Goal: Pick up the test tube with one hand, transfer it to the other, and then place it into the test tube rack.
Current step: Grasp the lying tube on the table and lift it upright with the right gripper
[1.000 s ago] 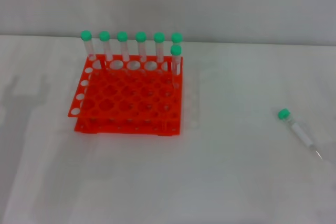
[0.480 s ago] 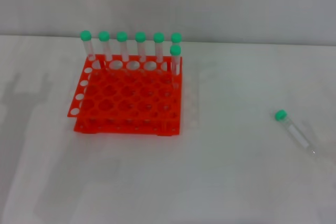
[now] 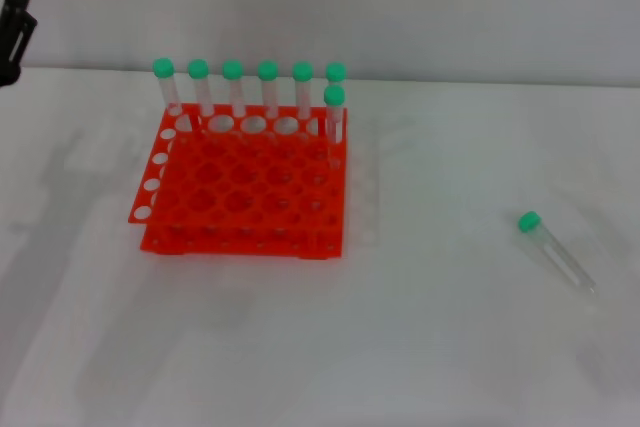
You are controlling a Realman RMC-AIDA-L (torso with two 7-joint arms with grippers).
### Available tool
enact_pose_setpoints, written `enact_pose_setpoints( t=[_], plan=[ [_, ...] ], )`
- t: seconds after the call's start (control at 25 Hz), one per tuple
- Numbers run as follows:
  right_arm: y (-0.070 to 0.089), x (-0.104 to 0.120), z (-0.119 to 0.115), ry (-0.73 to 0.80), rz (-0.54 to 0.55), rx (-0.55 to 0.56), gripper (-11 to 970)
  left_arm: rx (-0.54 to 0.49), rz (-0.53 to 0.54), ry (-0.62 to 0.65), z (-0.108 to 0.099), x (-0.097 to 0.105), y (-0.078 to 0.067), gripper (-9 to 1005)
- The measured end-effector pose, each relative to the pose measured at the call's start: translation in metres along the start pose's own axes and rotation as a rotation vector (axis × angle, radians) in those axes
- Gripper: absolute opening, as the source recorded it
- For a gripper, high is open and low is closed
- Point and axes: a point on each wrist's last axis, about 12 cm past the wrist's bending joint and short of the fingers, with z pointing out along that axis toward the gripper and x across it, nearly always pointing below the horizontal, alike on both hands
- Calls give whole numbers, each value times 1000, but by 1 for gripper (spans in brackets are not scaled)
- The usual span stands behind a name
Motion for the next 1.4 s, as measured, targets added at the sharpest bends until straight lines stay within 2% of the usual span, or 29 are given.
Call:
enact_pose_setpoints(
  t=[0.2,0.32,0.4,0.56,0.72,0.88,1.04,1.2,1.4],
  plan=[
    [-17,-46,40,186,60,-150,843,11,2,15,-4,2,-2,727],
    [-14,-71,62,267,58,-204,841,22,7,26,-4,4,-4,724],
    [-6,-92,80,333,48,-244,839,24,11,30,-5,4,-4,723],
    [9,-125,110,528,6,-207,837,23,13,35,-6,5,-4,719],
    [25,-141,135,718,-62,-99,838,24,13,48,-8,7,-4,715],
    [47,-140,161,893,-148,-29,836,15,13,65,-9,9,-3,712],
    [62,-133,180,1043,-209,29,834,15,9,69,-8,10,-5,708],
    [78,-120,198,1152,-205,-27,832,15,7,72,-8,11,-6,704],
    [82,-94,207,1294,-157,-71,829,11,6,81,-8,12,-6,700]
  ],
)
